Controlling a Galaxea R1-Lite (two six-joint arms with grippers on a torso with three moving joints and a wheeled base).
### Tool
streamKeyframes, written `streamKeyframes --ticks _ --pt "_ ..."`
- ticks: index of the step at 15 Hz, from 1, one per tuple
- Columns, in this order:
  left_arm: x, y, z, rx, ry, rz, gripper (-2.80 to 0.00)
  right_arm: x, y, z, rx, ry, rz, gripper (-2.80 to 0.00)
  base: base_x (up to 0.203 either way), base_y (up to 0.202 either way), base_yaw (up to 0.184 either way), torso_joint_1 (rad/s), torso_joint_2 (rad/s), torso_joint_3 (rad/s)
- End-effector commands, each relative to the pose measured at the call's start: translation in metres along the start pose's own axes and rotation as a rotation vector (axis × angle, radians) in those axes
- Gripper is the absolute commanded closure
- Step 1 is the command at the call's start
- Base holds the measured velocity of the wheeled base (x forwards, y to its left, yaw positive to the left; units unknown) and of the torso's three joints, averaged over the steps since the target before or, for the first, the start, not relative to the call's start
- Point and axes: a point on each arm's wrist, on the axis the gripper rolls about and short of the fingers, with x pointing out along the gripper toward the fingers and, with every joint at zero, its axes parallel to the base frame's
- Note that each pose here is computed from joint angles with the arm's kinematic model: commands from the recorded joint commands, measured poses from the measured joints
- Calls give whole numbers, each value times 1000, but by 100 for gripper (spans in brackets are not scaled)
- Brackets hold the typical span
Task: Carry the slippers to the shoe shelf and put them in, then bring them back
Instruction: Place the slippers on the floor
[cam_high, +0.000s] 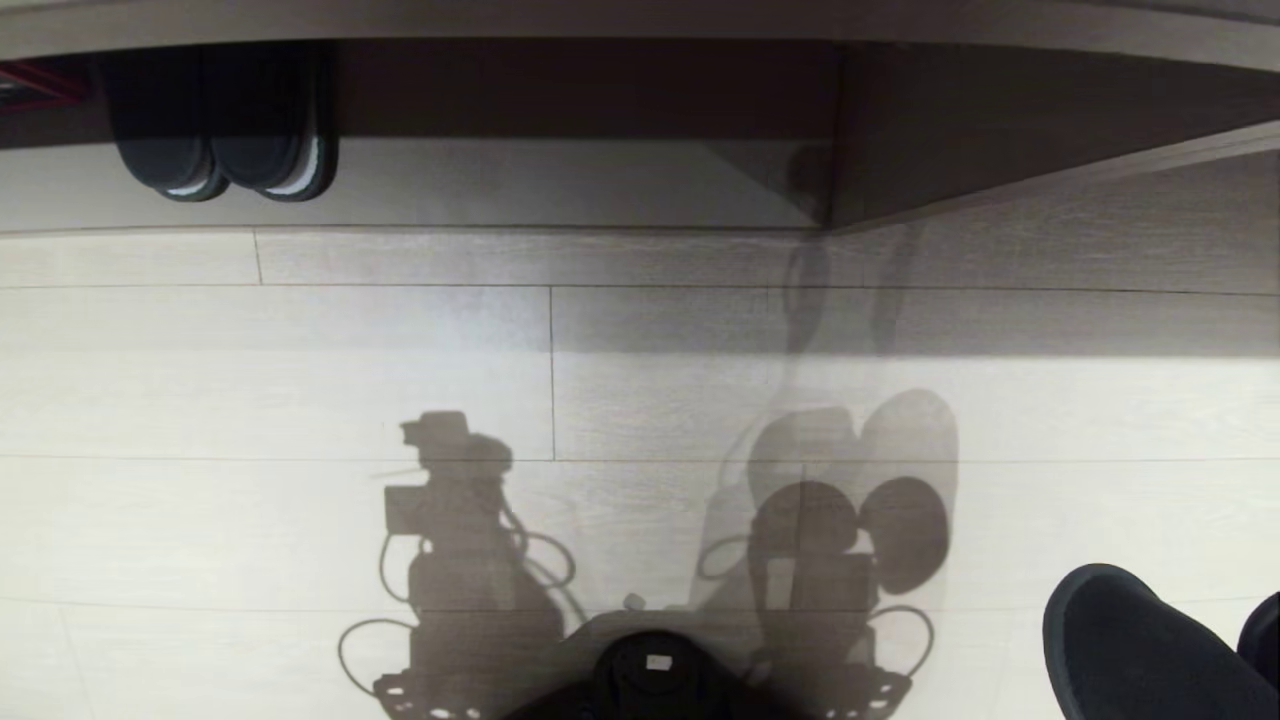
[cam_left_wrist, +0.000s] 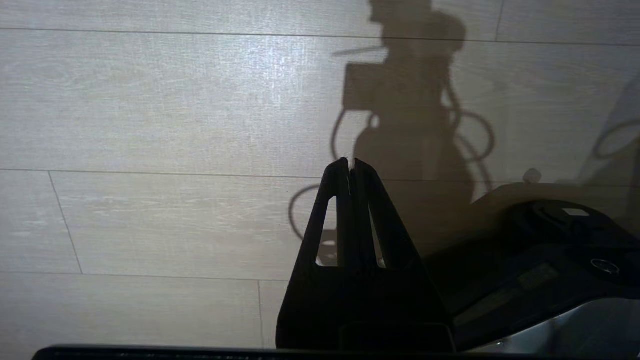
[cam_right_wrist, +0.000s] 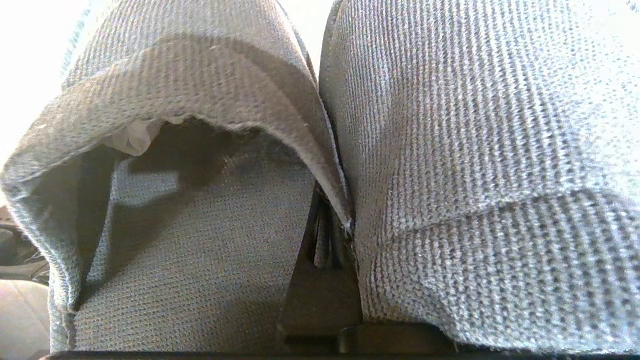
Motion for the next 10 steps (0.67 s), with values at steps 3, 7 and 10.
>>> streamKeyframes --ticks 3,7,10 --pt "0 0 0 -1 -1 0 0 0 1 -12 0 1 1 0 0 -195 7 1 3 2" --pt "0 0 0 -1 -1 0 0 0 1 -12 0 1 1 0 0 -198 2 5 2 3" --pt "0 0 0 -1 -1 0 0 0 1 -12 0 1 1 0 0 -196 2 1 3 1"
